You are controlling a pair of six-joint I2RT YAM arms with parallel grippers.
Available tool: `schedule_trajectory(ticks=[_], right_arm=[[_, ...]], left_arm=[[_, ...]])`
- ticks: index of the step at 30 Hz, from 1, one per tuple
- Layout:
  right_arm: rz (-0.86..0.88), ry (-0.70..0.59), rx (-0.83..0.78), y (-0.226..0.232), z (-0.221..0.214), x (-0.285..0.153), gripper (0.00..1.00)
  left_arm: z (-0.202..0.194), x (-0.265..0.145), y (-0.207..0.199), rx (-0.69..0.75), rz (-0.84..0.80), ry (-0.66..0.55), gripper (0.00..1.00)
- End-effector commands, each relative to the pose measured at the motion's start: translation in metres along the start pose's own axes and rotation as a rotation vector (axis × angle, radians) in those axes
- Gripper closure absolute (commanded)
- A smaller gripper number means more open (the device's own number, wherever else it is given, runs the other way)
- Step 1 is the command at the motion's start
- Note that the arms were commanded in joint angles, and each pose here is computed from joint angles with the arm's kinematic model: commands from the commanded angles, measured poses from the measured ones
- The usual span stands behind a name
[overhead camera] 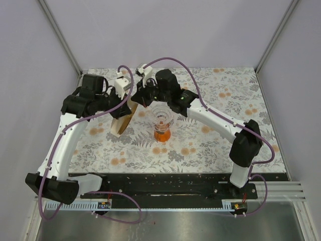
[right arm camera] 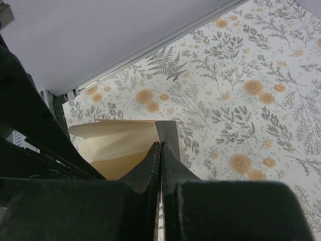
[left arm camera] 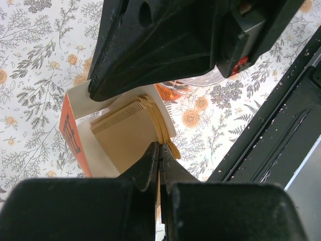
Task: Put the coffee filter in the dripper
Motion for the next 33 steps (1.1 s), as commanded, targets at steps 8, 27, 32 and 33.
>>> schedule_trajectory(ticks=[8,27,32,33], right_arm=[[-0.070,-0.051,-0.013,-0.011,0.020,-0.001,1.00],[-0.102,0.100,0.018,-0.078,-0.021,0.078,1.00],[-0.109,0.158,0.029,-0.097,-0.034,0.089,1.00],[-0.103,0.171,0.030,-0.097,-0.037,0.091,1.00]], left_arm=[[0.000,-0.019,-0.006,0.013,0.010,0.016,1.00],[-0.055,0.025,0.083,-0.088,0.135,-0.012,1.00],[-0.067,0.044,0.090,-0.088,0.085,-0.025,1.00],[-0.070,0.048,0.091,-0.091,0.079,-0.025,1.00]])
Point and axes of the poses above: each gripper's point midway between its finger pads, its own x axis out along the fingers, its own y axis along the line the jaws close on, z = x × y, the point moved 1 cm from there along -x, back along the fingers, and after that the axes turned 10 degrees about x, right-handed, at the moved point
